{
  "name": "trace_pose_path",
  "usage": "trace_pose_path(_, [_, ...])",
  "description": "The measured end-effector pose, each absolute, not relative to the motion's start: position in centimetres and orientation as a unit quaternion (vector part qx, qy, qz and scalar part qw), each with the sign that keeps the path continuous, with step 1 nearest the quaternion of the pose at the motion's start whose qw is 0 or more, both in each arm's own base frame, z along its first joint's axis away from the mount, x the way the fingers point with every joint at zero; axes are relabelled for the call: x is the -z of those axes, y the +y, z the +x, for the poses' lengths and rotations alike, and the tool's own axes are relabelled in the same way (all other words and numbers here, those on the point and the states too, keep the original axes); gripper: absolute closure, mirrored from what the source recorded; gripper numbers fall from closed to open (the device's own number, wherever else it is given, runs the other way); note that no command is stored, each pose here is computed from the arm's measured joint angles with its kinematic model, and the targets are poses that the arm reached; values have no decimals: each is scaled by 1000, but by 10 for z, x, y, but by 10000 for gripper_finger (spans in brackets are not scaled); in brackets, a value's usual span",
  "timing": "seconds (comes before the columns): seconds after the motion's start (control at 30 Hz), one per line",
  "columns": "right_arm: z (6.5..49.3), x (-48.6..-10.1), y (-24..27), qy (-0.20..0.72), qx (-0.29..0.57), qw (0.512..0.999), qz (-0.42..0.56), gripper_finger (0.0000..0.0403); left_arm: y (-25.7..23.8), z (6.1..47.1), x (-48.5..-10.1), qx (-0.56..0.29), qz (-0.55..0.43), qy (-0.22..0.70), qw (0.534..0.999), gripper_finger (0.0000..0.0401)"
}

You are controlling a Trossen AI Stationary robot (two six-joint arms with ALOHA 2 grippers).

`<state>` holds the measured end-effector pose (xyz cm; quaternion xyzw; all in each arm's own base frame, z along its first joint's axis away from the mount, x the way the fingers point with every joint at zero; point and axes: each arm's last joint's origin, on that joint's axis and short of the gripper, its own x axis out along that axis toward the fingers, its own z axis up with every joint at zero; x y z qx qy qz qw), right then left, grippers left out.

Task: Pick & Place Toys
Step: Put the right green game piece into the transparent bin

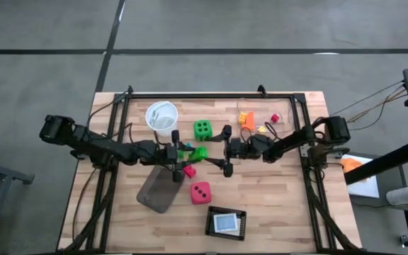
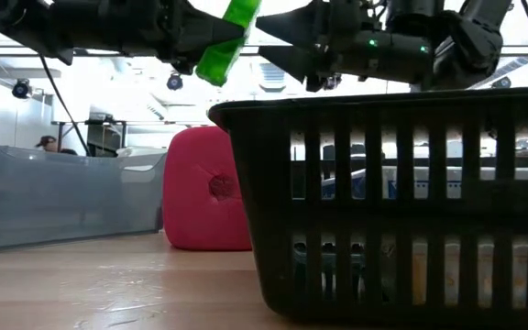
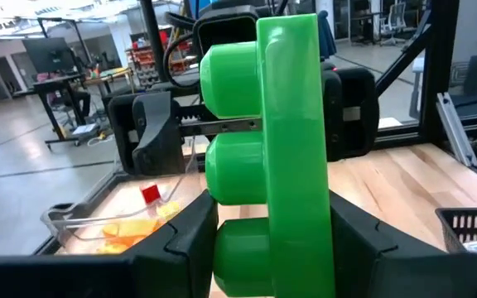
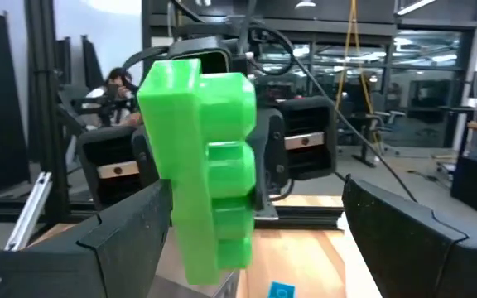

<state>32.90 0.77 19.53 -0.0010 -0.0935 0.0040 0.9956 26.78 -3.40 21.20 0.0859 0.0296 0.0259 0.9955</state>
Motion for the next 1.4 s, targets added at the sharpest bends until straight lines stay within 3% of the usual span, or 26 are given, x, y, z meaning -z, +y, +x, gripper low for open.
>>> trace_pose_path(0.7, [331,-202,9,-104,-88,991,20,56,-29,273,-207,-36,110,24,993,241])
trace_pose_path(1.4, [360,-216,8,-81,-57,995,13,56,-27,273,-209,-23,102,13,994,241])
